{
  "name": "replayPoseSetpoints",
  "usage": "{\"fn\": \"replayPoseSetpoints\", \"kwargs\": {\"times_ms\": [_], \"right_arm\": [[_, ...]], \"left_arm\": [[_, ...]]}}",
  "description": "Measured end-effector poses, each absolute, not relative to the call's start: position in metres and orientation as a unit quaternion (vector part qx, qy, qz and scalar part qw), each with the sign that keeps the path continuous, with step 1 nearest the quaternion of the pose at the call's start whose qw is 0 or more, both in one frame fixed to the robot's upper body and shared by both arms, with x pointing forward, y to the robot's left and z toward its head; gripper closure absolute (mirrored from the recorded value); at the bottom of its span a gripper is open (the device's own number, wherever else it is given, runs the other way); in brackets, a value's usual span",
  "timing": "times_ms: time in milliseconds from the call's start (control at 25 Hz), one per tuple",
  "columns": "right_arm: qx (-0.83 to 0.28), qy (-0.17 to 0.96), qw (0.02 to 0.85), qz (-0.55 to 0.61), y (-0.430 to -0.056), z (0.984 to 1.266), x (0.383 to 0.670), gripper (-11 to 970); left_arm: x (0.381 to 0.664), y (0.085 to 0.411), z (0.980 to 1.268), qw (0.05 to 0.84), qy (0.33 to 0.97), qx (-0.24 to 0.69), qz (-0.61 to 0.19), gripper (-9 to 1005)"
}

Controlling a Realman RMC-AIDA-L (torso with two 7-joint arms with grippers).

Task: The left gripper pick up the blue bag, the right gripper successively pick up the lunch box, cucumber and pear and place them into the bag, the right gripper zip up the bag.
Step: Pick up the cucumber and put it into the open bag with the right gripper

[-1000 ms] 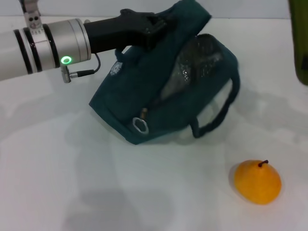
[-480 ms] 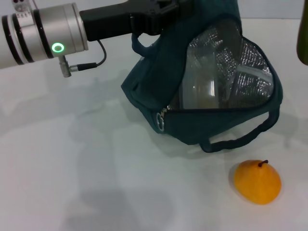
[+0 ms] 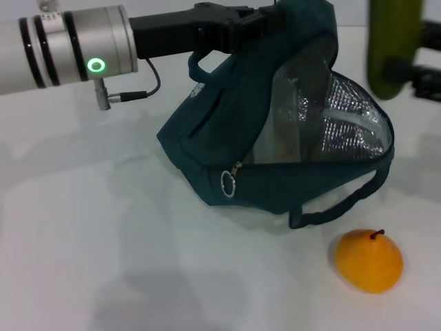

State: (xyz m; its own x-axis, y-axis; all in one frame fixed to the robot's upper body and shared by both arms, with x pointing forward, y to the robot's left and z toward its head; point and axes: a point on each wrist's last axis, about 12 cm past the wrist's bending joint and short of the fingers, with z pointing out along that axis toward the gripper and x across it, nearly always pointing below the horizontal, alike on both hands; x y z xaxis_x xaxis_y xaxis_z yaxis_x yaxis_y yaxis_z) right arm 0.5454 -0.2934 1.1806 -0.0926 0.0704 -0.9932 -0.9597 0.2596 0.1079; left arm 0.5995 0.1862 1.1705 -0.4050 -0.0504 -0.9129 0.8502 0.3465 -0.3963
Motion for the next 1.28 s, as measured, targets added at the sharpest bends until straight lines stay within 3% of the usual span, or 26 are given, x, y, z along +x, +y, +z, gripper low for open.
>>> {"fn": "replayPoseSetpoints", "kwargs": {"times_ms": [240, 560, 1280], "right_arm": [[-0.417, 0.603, 0.519, 0.439, -0.264, 1.151, 0.558, 347], [-0.405, 0.626, 0.528, 0.406, -0.261, 1.132, 0.564, 347], [-0.385, 0.617, 0.55, 0.41, -0.249, 1.126, 0.572, 302]], "left_arm": [[0.603, 0.181, 1.168, 0.462, 0.689, 0.293, -0.476, 951], [0.608, 0.176, 1.166, 0.466, 0.694, 0.293, -0.465, 951], [0.623, 0.172, 1.162, 0.487, 0.703, 0.281, -0.435, 950]]}}
